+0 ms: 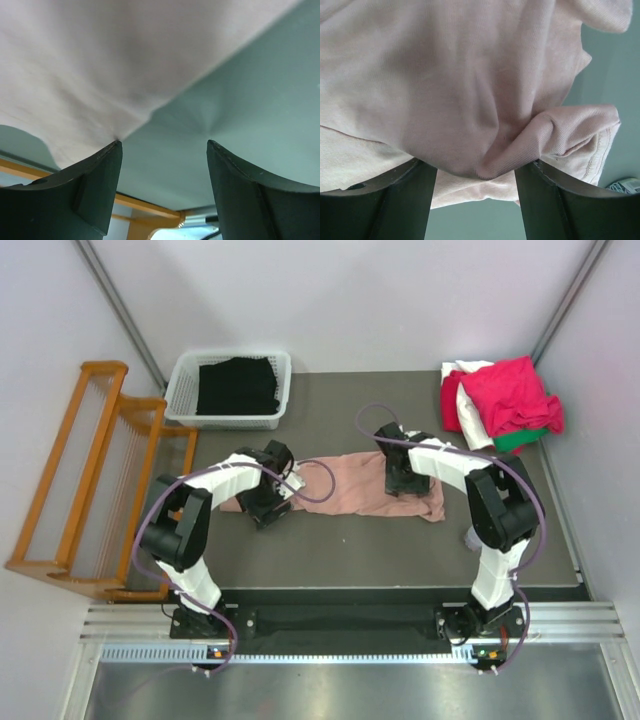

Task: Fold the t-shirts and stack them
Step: Fold the tshirt

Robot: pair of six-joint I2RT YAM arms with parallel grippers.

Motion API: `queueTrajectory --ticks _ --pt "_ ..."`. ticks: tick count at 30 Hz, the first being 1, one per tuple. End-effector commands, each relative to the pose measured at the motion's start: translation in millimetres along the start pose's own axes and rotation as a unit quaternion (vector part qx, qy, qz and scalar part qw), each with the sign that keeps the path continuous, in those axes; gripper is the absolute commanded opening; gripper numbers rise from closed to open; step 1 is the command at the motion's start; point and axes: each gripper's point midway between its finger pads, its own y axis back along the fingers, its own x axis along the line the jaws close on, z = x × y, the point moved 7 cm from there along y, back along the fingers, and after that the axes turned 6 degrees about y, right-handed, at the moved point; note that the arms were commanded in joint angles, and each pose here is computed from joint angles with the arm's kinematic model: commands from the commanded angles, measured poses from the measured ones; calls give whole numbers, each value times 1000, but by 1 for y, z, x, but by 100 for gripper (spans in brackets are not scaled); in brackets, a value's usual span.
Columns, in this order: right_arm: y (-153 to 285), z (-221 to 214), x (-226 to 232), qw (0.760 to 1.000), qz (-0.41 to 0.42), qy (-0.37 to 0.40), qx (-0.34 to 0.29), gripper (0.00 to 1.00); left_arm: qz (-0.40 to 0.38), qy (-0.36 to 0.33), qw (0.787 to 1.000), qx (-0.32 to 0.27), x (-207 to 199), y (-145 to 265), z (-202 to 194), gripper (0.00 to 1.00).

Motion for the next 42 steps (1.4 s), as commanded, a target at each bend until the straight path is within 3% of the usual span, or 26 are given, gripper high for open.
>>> queueTrajectory --ticks 1,4,7,10,13,23,33,42 --pt "-13 25 -4 999 -7 -26 -25 62 -5 -19 1000 18 -10 9 -12 73" --pt "-8 28 -2 999 6 -27 -32 62 30 -1 999 -18 1 17 -3 72" --pt "-9 25 -3 999 10 -27 -31 62 10 86 989 -117 37 44 18 75" --pt "-11 19 -5 999 8 -21 -26 62 16 163 978 -128 79 52 23 75" --pt "-14 16 -6 1000 4 -18 -23 62 36 185 971 -146 88 47 29 76" --pt "-14 18 -2 999 16 -18 -23 62 6 190 973 -128 68 7 30 73" --pt "-10 23 0 999 28 -16 -31 63 67 202 960 -182 73 -20 28 72" --pt "-8 37 10 999 49 -8 -19 63 122 196 954 -190 70 -42 10 68"
